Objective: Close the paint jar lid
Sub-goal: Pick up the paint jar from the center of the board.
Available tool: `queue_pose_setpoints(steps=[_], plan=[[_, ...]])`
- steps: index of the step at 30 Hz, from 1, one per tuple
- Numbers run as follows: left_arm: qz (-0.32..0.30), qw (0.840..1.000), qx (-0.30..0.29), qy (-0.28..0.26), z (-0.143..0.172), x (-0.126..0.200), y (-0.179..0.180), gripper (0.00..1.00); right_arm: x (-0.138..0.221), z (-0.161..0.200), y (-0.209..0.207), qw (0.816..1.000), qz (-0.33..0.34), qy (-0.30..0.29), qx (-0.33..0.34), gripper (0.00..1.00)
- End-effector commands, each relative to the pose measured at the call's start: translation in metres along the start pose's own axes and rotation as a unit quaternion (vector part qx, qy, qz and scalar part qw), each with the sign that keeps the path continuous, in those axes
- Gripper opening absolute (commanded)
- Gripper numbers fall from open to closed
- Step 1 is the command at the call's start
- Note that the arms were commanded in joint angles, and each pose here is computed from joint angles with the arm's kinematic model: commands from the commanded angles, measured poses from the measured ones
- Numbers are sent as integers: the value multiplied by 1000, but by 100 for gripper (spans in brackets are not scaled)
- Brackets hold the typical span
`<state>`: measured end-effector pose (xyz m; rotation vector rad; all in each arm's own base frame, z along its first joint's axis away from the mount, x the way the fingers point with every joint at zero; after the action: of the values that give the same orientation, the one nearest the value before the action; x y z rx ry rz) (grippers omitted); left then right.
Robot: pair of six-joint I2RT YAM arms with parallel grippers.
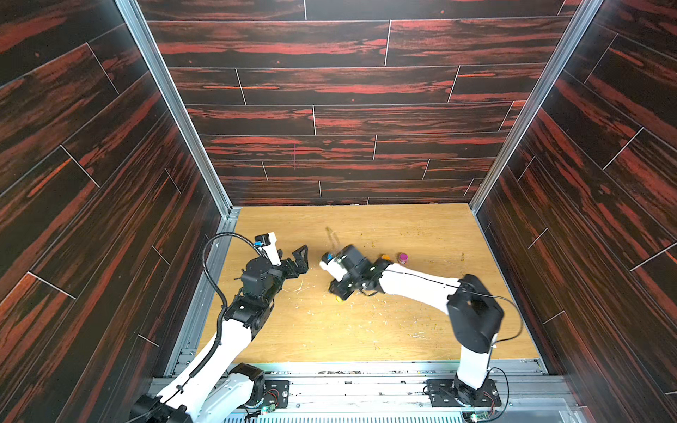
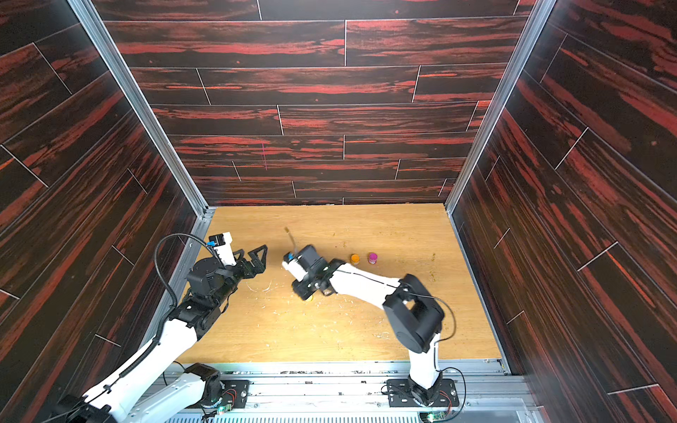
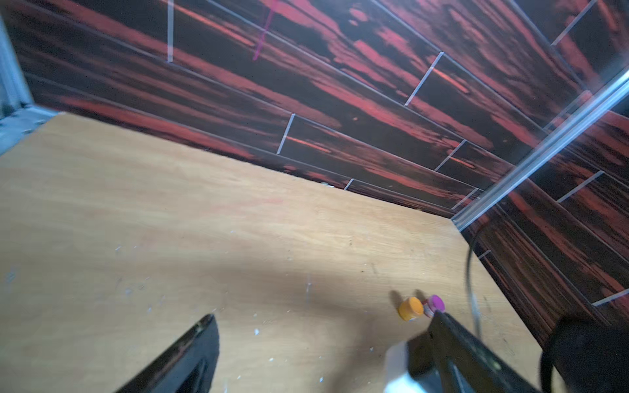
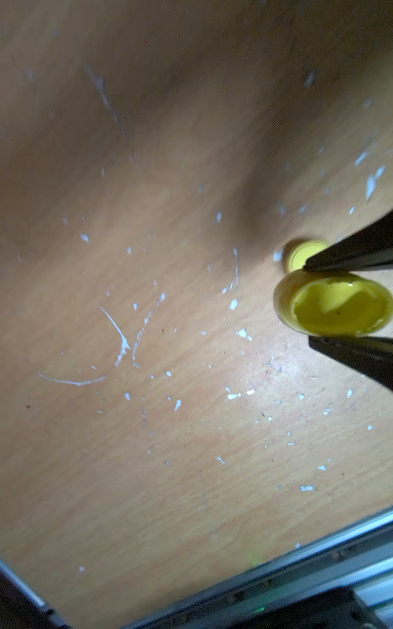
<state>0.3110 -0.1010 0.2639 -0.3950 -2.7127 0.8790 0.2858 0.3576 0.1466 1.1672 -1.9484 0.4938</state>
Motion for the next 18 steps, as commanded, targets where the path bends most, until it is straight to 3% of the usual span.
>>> queue_pose_setpoints(steps=[1,4,9,15,18], plan=[[107,993,-42,-40,-24,-9,-38,100,37,-2,-23,998,-4,2,-57,20],[172,981,-70,-50,-23,-22,-54,100,65,-6,-46,996,-4,-7,-90,20],[276,946,-151,-84,-5,-36,-81,100,114,-24,-76,990,-20,-32,-136,21],[277,935,-215,-49,33,-55,-83,98,146,-47,-68,982,-82,-45,-161,22],[292,920,-258,-36,52,-52,-92,97,149,-49,-64,980,-95,-43,-171,22]])
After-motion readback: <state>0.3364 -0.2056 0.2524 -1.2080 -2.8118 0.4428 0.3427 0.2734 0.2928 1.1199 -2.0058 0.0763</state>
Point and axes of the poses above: each gripper's point midway between its finger pads, its own x axis back along the fingers, its own y axis along the line the jaws close on, z = x × y, the point moved 4 cm from there along x, back along the fingers, and after that the axes turned 11 degrees about x, right-handed, at the moved point
